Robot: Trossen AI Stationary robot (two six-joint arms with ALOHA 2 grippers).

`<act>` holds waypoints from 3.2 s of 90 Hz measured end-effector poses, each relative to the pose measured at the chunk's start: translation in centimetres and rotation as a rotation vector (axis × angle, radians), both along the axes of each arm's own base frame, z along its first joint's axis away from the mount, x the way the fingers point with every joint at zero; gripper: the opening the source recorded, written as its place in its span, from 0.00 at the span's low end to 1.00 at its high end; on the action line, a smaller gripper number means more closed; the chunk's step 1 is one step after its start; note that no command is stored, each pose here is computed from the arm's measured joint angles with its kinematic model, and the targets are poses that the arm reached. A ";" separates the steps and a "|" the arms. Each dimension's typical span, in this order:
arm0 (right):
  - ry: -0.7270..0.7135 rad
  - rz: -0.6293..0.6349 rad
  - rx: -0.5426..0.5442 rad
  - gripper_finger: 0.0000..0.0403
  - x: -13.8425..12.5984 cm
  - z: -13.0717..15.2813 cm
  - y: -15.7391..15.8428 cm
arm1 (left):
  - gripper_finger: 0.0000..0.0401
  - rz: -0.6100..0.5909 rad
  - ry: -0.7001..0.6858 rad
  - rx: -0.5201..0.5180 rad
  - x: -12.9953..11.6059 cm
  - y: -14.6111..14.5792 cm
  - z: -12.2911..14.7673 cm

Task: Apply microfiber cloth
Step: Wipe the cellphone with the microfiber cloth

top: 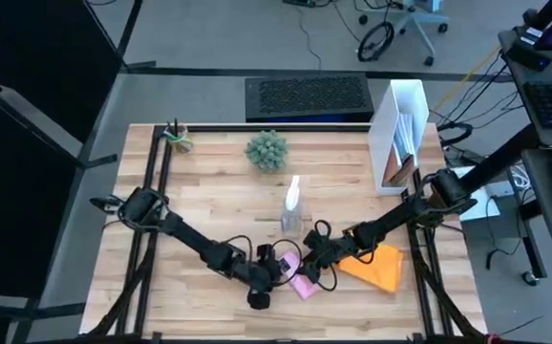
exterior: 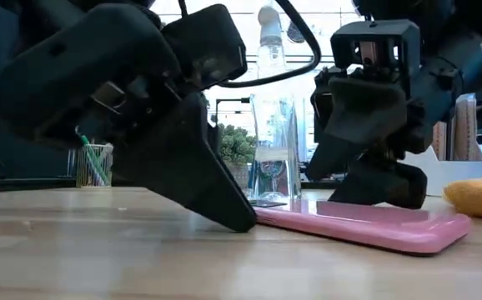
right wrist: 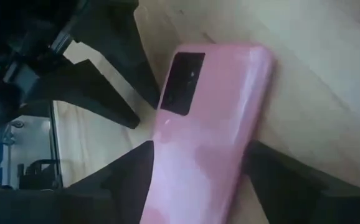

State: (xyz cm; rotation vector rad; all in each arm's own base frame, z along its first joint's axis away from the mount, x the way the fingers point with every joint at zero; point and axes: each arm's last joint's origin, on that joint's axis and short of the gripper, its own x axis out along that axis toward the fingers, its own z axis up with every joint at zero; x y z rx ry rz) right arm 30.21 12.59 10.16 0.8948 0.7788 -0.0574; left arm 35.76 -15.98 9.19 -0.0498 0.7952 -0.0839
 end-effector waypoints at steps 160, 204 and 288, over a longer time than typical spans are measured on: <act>0.476 0.614 -0.738 0.32 9.2 5.8 2.7 | 0.31 0.100 0.146 -0.010 -6.7 0.4 10.6; 0.494 0.612 -0.572 0.70 7.8 8.6 3.1 | 0.31 0.100 0.131 -0.018 -6.6 0.3 10.7; 0.376 0.195 -0.802 0.64 0.9 2.4 -3.2 | 0.31 0.008 0.086 -0.084 -2.0 -0.7 3.6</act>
